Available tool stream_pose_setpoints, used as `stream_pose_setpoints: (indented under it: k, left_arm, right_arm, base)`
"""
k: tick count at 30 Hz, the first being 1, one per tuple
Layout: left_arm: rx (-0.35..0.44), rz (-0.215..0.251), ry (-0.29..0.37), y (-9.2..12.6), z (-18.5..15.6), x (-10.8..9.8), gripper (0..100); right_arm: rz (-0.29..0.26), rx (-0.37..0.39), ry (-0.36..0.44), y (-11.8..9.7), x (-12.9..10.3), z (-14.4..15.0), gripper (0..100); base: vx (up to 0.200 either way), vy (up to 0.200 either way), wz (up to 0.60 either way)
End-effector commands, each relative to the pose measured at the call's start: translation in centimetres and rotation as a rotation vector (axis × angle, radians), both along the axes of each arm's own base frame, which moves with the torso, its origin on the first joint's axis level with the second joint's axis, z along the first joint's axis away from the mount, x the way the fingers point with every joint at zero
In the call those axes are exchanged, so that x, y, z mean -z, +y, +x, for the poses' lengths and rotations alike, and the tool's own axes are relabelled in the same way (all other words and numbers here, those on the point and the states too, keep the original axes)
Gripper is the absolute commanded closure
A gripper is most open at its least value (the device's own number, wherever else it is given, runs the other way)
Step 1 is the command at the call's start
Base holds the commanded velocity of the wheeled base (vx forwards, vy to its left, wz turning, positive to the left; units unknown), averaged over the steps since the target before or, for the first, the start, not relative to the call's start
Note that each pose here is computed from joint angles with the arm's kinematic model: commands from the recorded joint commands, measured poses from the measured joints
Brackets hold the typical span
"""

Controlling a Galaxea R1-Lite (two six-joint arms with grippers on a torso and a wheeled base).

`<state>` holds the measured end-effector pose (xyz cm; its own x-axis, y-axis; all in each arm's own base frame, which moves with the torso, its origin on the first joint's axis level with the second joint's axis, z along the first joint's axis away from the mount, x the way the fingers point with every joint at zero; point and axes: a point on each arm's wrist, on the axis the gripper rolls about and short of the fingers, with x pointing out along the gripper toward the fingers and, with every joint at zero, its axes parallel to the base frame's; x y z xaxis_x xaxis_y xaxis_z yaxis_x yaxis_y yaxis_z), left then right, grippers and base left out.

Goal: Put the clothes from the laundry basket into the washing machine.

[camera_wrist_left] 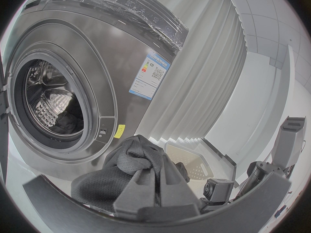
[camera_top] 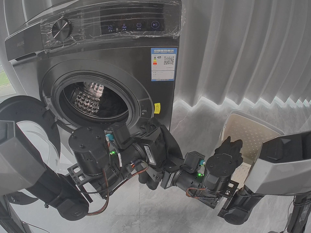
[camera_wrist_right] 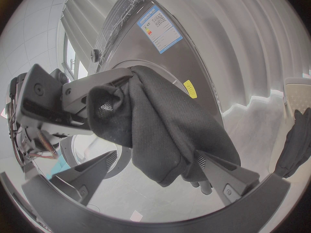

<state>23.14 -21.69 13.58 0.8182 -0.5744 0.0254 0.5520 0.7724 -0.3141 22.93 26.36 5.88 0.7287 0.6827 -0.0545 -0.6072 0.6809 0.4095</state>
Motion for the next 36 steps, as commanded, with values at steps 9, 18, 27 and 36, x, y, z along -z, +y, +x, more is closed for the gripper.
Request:
stream_pose_setpoints:
  k: [9,18,27,36]
  left_arm:
    - [-0.005,0.002,0.002,0.0,0.2,0.2,100]
    - [-0.005,0.012,0.011,0.2,0.1,0.5,0]
    - [-0.040,0.001,-0.001,1.0,0.8,0.2,0]
    - [-0.060,-0.012,-0.007,1.7,0.9,-0.1,0]
  right_arm:
    - [-0.007,0.008,0.007,0.2,0.5,0.2,100]
    - [-0.018,0.009,0.012,-0.7,0.1,-0.5,100]
    - [0.017,-0.005,-0.023,-2.0,-2.7,-2.2,100]
    - [0.083,0.034,-0.091,-3.9,-5.9,-2.0,100]
  base:
    - [0.000,0.000,0.00]
    - [0.000,0.000,0.00]
    - [0.000,0.000,0.00]
    - [0.000,0.000,0.00]
